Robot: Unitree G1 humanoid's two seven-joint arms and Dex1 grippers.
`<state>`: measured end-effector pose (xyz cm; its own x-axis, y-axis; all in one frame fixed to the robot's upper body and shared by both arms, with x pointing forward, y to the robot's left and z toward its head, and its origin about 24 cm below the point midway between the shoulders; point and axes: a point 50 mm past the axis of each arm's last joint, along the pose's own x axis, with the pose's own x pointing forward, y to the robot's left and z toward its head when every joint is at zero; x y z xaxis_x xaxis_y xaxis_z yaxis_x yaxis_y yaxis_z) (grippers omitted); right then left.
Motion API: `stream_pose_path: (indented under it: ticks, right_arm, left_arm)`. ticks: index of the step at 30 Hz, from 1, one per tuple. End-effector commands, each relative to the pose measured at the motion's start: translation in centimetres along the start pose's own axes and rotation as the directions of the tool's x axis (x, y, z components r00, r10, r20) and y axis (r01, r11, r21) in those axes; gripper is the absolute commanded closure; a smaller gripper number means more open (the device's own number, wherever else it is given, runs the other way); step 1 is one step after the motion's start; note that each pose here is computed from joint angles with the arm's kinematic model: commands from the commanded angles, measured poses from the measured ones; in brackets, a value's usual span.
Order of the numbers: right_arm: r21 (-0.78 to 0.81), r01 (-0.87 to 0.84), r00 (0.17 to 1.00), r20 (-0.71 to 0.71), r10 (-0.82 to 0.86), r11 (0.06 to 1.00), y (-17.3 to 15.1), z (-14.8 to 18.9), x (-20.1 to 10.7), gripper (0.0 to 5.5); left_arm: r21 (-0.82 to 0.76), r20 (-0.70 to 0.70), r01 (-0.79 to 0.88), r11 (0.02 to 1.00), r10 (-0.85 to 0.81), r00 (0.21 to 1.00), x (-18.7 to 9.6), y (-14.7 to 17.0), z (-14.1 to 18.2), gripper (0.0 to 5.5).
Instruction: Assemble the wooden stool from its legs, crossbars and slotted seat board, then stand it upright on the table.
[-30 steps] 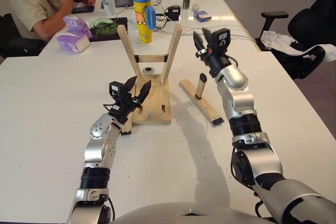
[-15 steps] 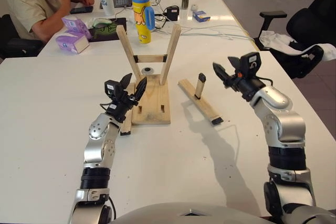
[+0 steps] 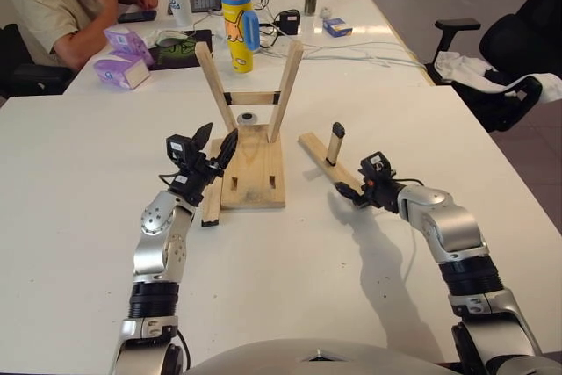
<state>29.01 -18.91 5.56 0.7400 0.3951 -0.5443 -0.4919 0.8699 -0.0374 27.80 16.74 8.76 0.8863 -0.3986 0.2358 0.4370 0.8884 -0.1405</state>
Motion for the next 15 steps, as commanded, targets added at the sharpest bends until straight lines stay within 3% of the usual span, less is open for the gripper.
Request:
stream_pose_path:
  ticks: [1, 8, 10, 12, 15]
  right_arm:
    - [0.018, -0.042, 0.999, -0.014, 0.042, 0.999, 0.4, 0.1, 0.8, 2.28]
    - [0.037, -0.039, 0.997, -0.062, 0.041, 0.999, -0.2, -0.9, 1.3, 3.41]
    - [0.04, -0.025, 0.998, -0.054, 0.027, 0.999, -0.4, -0.8, 1.2, 3.45]
    - [0.067, 0.002, 1.0, 0.0, -0.002, 0.998, -0.8, -0.4, 1.2, 3.45]
    - [0.167, -0.024, 0.964, 0.264, -0.022, 0.986, -1.4, 2.7, 0.2, 3.45]
  left_arm:
    - [0.004, -0.006, 0.01, 1.0, -0.01, 1.0, 0.2, 0.2, 0.2, 2.32]
    - [0.003, -0.009, 0.003, 1.0, -0.003, 1.0, 0.0, 0.3, 0.2, 2.32]
    - [0.003, -0.015, 0.01, 1.0, -0.01, 1.0, 0.0, 0.2, 0.1, 2.32]
    - [0.002, -0.034, 0.042, 0.999, -0.042, 0.999, 0.2, 0.0, 0.1, 2.32]
    - [-0.022, -0.061, 0.098, 0.995, -0.099, 0.993, 0.6, -0.1, 0.4, 2.32]
